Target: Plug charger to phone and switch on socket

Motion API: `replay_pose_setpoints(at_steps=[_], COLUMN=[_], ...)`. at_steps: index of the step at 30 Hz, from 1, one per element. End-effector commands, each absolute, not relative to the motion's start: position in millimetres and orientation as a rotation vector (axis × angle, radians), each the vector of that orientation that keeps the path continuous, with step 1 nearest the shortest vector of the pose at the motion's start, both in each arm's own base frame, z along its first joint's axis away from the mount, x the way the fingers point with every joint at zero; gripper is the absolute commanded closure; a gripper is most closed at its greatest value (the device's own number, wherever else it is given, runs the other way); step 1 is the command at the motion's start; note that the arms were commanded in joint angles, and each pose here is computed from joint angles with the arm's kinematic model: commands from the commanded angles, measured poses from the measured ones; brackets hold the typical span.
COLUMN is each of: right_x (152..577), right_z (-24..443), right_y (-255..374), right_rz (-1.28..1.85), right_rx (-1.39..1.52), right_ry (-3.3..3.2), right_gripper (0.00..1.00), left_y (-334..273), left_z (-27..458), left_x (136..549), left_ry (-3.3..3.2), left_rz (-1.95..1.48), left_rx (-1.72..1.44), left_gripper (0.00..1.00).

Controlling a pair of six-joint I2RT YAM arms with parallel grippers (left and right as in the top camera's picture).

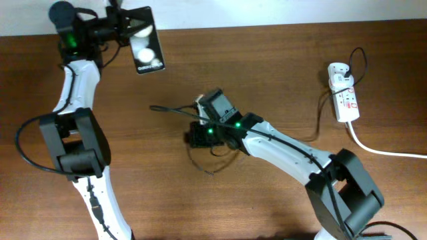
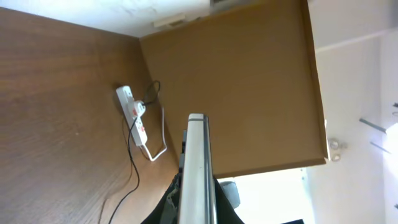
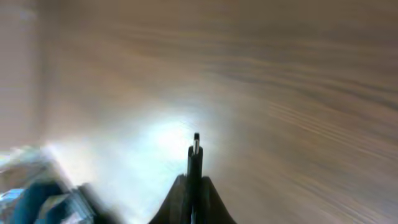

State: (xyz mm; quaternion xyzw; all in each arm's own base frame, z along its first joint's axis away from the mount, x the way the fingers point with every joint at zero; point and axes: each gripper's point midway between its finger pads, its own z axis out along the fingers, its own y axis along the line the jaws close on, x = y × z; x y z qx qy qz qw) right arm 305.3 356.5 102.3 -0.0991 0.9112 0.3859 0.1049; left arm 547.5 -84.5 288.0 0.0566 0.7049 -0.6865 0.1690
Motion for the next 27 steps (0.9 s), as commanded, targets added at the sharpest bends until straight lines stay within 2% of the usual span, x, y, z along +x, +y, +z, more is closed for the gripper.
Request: replay_pose_setpoints(at_steps=[1, 3, 6, 13, 22, 27], right_x=[275, 266, 267, 315, 344, 367], right_z=[166, 202, 227, 268, 292, 292], right_y=[386, 387, 379, 365, 363, 348], right_rz=[1.600, 1.830, 1.959, 1.963, 1.847, 1.810], right_rx=[-0.606, -0.773, -0.856, -0.673, -0.601, -0.485], right_ry=[2.473, 2.277, 2.142, 2.006, 1.838, 1.851], right_gripper=[0.96, 0.96, 0.96, 0.96, 0.96, 0.96], left_y=[-75, -75, -75, -76, -121, -122], left_z=[289, 289, 290, 333, 329, 326], left_x=[550, 551, 553, 551, 543, 540], left_ry=[2.001, 1.998, 1.997, 1.842, 1.936, 1.962], left_rz=[-1.945, -1.943, -1.950, -1.910, -2.038, -2.036], left_rx=[0.138, 0.132, 0.098, 0.103, 0.077, 0.103], left_gripper=[1.00, 1.00, 1.00, 1.00, 1.00, 1.00])
